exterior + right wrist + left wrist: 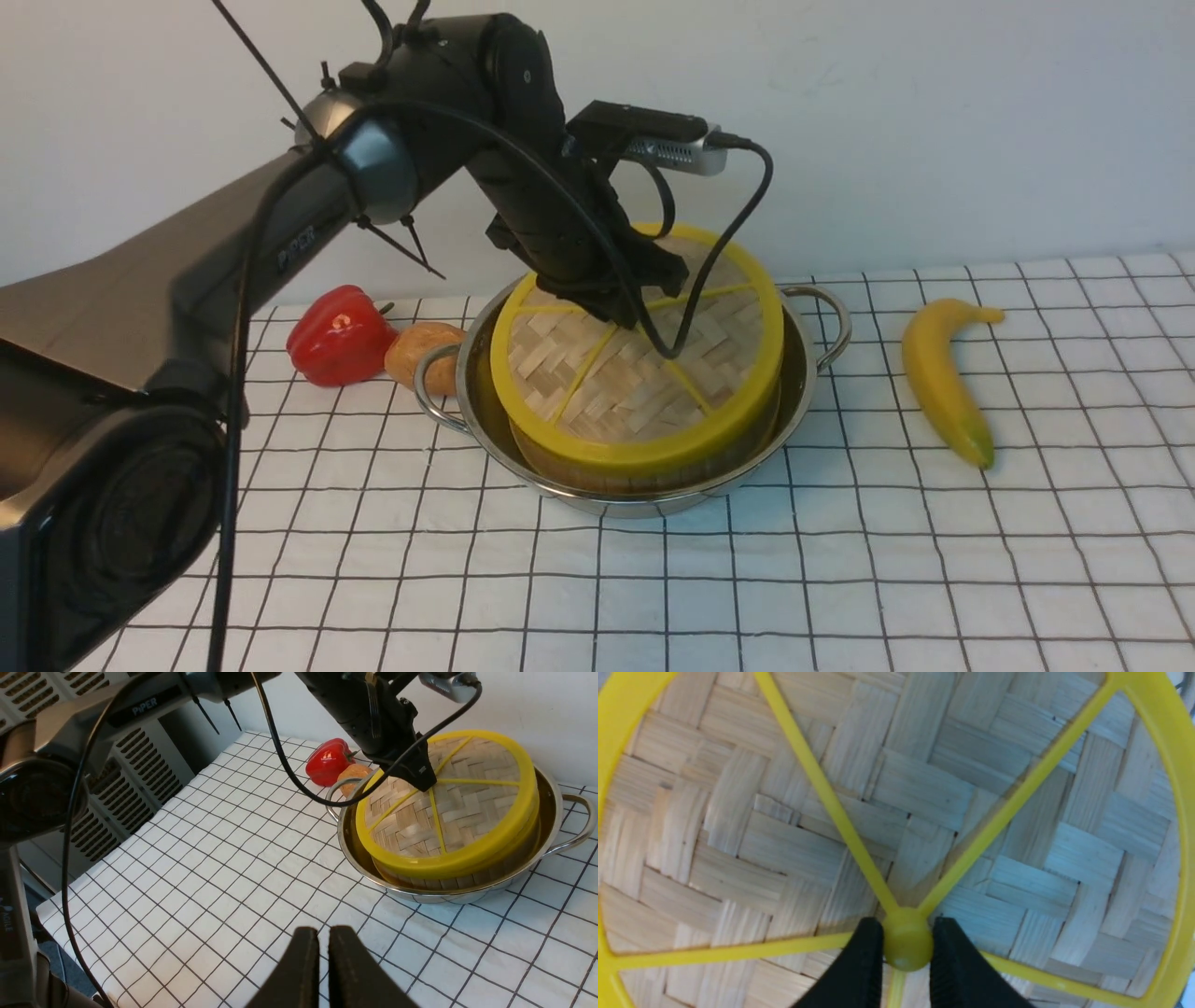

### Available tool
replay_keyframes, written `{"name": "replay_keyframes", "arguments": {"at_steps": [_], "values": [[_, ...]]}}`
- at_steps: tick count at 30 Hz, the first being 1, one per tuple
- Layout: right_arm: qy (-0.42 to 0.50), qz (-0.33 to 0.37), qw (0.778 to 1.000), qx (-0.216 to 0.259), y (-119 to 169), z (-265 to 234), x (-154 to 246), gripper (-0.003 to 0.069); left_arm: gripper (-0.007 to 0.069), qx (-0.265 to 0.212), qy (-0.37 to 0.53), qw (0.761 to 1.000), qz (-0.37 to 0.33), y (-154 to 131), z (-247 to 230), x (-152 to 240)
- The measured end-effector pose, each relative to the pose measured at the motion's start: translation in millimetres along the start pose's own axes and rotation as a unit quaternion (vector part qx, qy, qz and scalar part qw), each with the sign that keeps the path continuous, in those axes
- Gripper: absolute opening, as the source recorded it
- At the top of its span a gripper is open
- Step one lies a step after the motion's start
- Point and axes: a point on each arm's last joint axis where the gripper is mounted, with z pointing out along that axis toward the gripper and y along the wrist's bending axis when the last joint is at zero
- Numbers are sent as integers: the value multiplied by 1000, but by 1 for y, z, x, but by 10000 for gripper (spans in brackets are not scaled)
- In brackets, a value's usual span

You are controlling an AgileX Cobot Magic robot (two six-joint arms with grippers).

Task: Place the steamer in the pot on the white tablecloth, and put the lid on the steamer.
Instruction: 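Place the yellow bamboo steamer lid onto the steamer in the pot with the left gripper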

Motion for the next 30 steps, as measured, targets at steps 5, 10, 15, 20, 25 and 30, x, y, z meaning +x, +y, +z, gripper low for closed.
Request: {"name": "replay_keyframes", "arguments": {"at_steps": [5,10,15,20,25,30], "values": [[0,1,1000,-1,0,0,0,53,122,-2,-5,1000,0,1,7,-1],[0,1,1000,-1,0,0,0,54,122,-2,-6,1000,0,1,7,-1],[0,1,1000,-1,0,0,0,54,122,-2,-7,1000,9,2,9,-2],[0,1,1000,-1,0,0,0,54,122,3,-10,1000,13,1,9,-2],[0,2,1000,-1,0,0,0,55,122,5,-17,1000,13,1,10,-4],[0,2,1000,-1,0,0,0,59,122,5,-17,1000,13,1,10,-4]]}}
